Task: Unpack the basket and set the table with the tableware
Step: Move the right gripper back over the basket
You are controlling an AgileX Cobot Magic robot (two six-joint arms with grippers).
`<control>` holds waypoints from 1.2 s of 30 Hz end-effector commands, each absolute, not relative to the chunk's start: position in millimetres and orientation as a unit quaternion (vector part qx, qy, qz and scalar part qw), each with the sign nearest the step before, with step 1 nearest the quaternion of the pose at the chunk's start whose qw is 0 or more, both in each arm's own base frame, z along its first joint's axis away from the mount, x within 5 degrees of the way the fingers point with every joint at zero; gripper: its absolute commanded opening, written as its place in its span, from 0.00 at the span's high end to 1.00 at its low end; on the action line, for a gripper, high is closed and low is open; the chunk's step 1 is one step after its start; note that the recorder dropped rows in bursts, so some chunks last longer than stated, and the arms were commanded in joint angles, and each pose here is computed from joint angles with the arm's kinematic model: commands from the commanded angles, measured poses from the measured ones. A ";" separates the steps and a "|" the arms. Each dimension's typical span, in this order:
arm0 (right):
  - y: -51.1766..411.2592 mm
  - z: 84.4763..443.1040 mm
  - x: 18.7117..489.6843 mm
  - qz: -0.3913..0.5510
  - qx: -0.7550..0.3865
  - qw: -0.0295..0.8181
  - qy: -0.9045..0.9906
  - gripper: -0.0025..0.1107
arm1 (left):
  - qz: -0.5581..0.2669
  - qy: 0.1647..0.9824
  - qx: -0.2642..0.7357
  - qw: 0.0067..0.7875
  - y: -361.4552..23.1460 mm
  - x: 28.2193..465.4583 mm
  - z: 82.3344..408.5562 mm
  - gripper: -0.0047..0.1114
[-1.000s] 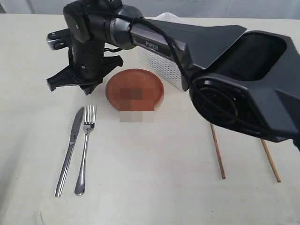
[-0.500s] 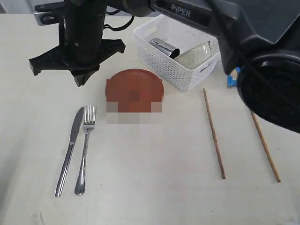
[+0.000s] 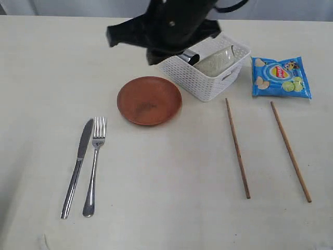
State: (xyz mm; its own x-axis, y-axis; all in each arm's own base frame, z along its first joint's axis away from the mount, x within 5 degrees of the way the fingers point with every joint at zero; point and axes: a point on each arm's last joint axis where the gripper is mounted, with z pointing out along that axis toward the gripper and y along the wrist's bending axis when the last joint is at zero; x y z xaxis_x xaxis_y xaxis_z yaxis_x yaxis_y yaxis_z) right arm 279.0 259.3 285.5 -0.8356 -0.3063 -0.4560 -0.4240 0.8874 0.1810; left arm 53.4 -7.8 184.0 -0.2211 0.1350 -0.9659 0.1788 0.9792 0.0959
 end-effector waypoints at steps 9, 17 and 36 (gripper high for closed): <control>160.9 299.1 334.5 0.170 -0.102 0.215 0.956 0.72 | -0.018 0.779 0.099 0.619 -7.8 53.4 184.1 0.96; 160.7 265.4 390.2 0.247 -0.102 0.190 0.945 0.52 | -0.018 0.779 0.099 0.619 -7.8 53.4 184.1 0.96; 149.3 269.6 404.6 0.062 -0.635 0.159 0.754 0.63 | -0.018 0.779 0.099 0.619 -7.8 53.4 184.1 0.96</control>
